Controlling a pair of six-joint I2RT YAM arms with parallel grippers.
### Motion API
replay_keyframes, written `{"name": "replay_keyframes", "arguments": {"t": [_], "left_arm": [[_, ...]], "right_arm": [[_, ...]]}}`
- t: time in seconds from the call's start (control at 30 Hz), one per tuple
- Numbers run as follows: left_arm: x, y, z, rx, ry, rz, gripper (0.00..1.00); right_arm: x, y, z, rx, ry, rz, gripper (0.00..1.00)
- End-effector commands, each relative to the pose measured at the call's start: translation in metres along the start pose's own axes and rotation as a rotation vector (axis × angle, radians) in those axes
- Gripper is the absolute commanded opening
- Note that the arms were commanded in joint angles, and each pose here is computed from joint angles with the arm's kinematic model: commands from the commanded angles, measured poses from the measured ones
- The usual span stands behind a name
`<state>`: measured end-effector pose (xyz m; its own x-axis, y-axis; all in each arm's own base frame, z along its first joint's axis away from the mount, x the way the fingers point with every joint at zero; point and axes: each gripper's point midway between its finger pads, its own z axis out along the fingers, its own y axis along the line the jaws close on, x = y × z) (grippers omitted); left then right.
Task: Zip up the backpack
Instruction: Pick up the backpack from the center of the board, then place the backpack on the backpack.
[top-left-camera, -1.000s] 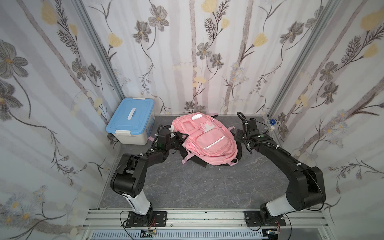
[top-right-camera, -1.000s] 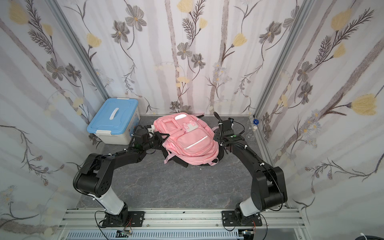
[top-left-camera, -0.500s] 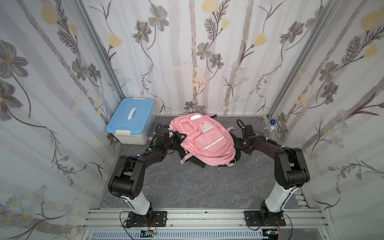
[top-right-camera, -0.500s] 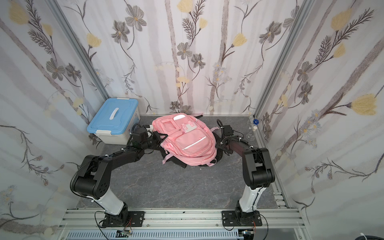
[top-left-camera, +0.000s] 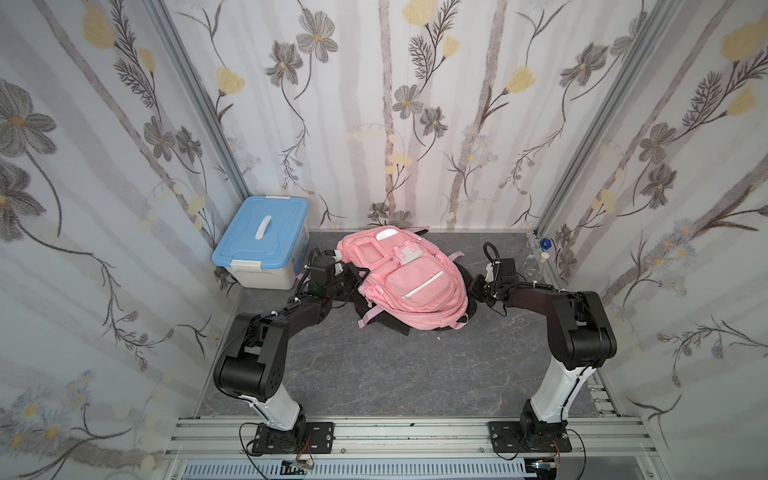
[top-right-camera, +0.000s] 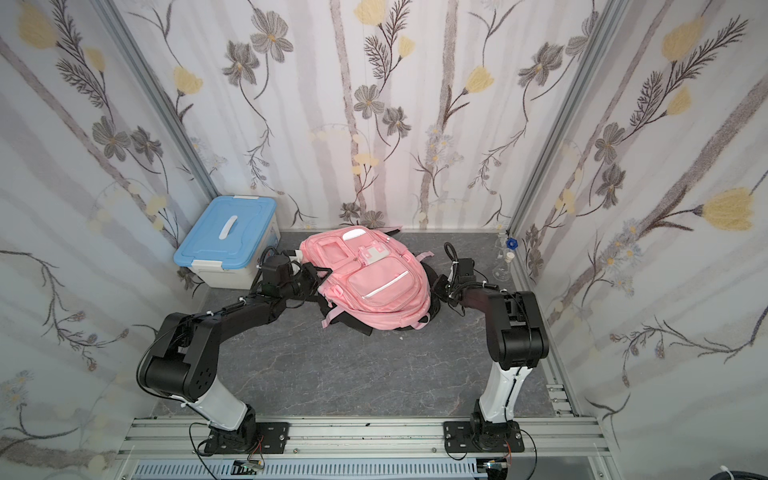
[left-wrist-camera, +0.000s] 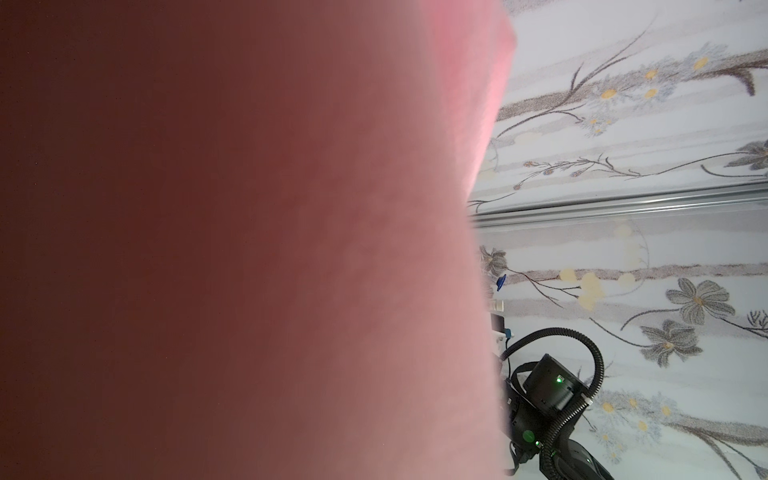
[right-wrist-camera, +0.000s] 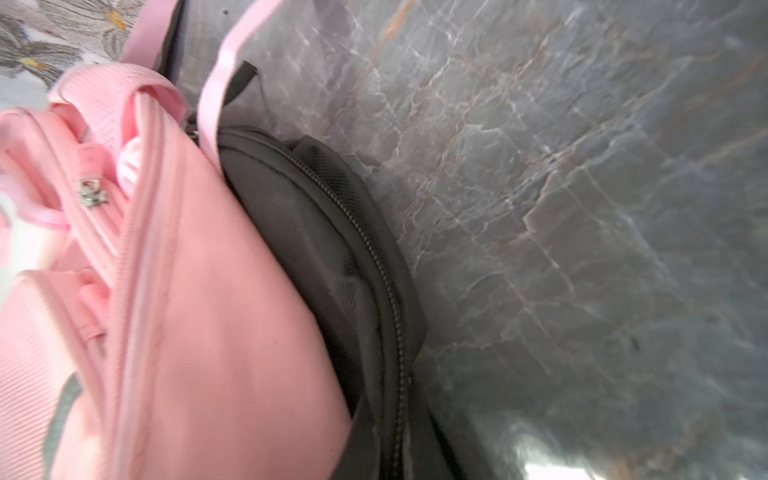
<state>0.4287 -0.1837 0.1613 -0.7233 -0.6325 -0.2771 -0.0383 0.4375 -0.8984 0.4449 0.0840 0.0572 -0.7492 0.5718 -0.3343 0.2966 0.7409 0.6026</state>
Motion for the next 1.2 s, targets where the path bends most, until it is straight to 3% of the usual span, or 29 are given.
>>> {"name": "replay_keyframes", "arguments": {"t": [0.0, 0.27, 0.53, 0.77, 0.93, 1.17], "left_arm": [[-0.009, -0.001, -0.012, -0.06, -0.044, 0.044, 0.0], [-0.006, 0.016, -0.026, -0.17, -0.06, 0.072, 0.0], [0.01, 0.056, 0.004, -0.155, -0.003, -0.009, 0.0], [0.02, 0.081, 0.022, -0.195, 0.03, -0.039, 0.0], [0.029, 0.094, 0.016, -0.266, 0.047, -0.042, 0.0], [0.037, 0.103, -0.002, -0.359, 0.057, -0.008, 0.0]], "right_arm": [[-0.032, 0.024, -0.038, 0.014, -0.114, -0.08, 0.0], [-0.088, 0.11, -0.111, -0.002, -0.223, -0.268, 0.0], [-0.098, 0.234, -0.155, -0.121, -0.253, -0.512, 0.0], [-0.114, 0.309, -0.222, -0.198, -0.427, -0.667, 0.0], [-0.115, 0.355, -0.275, -0.354, -0.506, -0.733, 0.0], [-0.087, 0.402, -0.313, -0.636, -0.475, -0.771, 0.0]]}}
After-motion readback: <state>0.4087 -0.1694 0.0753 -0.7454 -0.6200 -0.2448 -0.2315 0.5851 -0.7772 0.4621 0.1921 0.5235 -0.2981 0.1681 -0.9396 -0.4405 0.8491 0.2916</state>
